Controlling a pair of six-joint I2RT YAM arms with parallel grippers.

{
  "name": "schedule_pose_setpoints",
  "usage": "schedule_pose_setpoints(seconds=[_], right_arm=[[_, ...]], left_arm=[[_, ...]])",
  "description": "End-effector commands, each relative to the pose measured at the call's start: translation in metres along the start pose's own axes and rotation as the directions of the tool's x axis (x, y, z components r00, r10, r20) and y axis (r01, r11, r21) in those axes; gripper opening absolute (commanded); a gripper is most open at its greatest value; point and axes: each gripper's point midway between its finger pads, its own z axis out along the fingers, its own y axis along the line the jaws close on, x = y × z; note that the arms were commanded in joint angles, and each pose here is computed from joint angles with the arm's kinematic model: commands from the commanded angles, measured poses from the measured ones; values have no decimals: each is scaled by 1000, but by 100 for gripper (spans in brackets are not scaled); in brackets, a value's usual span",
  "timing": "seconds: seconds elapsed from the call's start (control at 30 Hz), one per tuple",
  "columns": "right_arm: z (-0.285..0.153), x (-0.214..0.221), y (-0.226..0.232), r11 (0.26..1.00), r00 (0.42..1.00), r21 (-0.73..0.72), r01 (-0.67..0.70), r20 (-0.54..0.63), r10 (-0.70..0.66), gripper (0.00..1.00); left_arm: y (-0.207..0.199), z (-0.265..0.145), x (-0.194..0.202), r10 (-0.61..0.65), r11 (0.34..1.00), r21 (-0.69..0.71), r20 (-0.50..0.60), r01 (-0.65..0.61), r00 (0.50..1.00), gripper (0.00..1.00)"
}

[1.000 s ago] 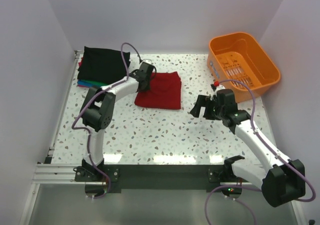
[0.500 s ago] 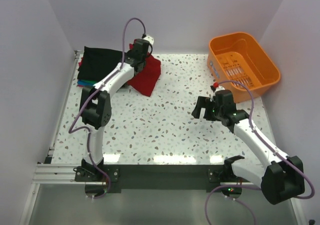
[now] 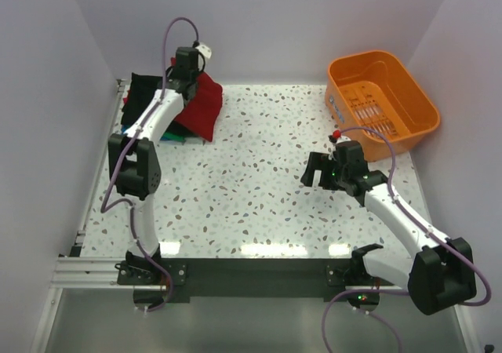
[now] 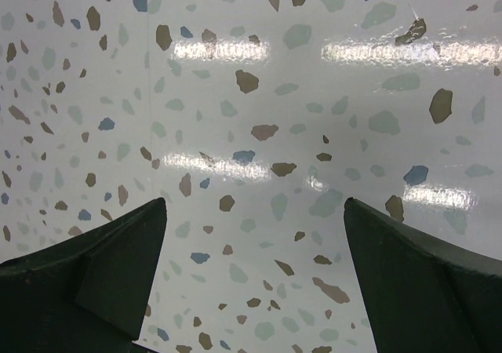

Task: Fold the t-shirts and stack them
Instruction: Neatly place the folded tshirt to the corner

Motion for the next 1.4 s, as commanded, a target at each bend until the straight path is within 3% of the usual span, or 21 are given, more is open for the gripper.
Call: schedule_pose_setpoints(seconds=[0.0, 0.33, 0.53, 0.67, 0.93, 1.03, 1.07, 1.13, 1.23, 1.33, 1.37], right_arm=[[3, -4, 0, 1000, 1000, 7, 14, 18, -14, 99], [10, -3, -2, 1000, 1000, 14, 13, 2, -13, 99], [16, -1, -4, 1000, 1000, 25, 10, -16, -10, 99], [19, 1, -5, 999, 999, 33, 10, -31, -9, 99], [22, -1, -8, 999, 999, 54, 6, -37, -4, 99], [22, -1, -8, 999, 999, 51, 1, -38, 1, 99], [21, -1, -6, 999, 999, 45, 1, -34, 1, 99], [19, 0, -5, 999, 999, 41, -2, -37, 4, 99], [11, -5, -2, 1000, 1000, 28, -2, -10, 2, 99], [1, -10, 3, 1000, 1000, 7, -3, 13, 3, 99], [-2, -11, 4, 1000, 1000, 5, -7, 17, 7, 99]], left_arm=[[89, -48, -48, -83, 989, -108, 164, 102, 983, 0], [135, -44, -23, -150, 981, -100, 170, 169, 974, 0], [137, -22, 6, -195, 978, -46, 139, 203, 971, 0], [118, 2, 25, -199, 979, -18, 85, 201, 976, 0], [126, 57, 95, -262, 962, -90, -61, 256, 963, 0], [131, 67, 112, -300, 949, -130, -94, 287, 949, 16], [136, 68, 113, -330, 937, -149, -92, 315, 939, 54], [141, 69, 121, -360, 924, -179, -111, 338, 926, 100], [158, 55, 106, -436, 885, -215, -70, 413, 897, 100], [180, 27, 70, -568, 807, -187, 15, 560, 823, 100], [188, 14, 53, -638, 754, -158, 59, 638, 768, 100]])
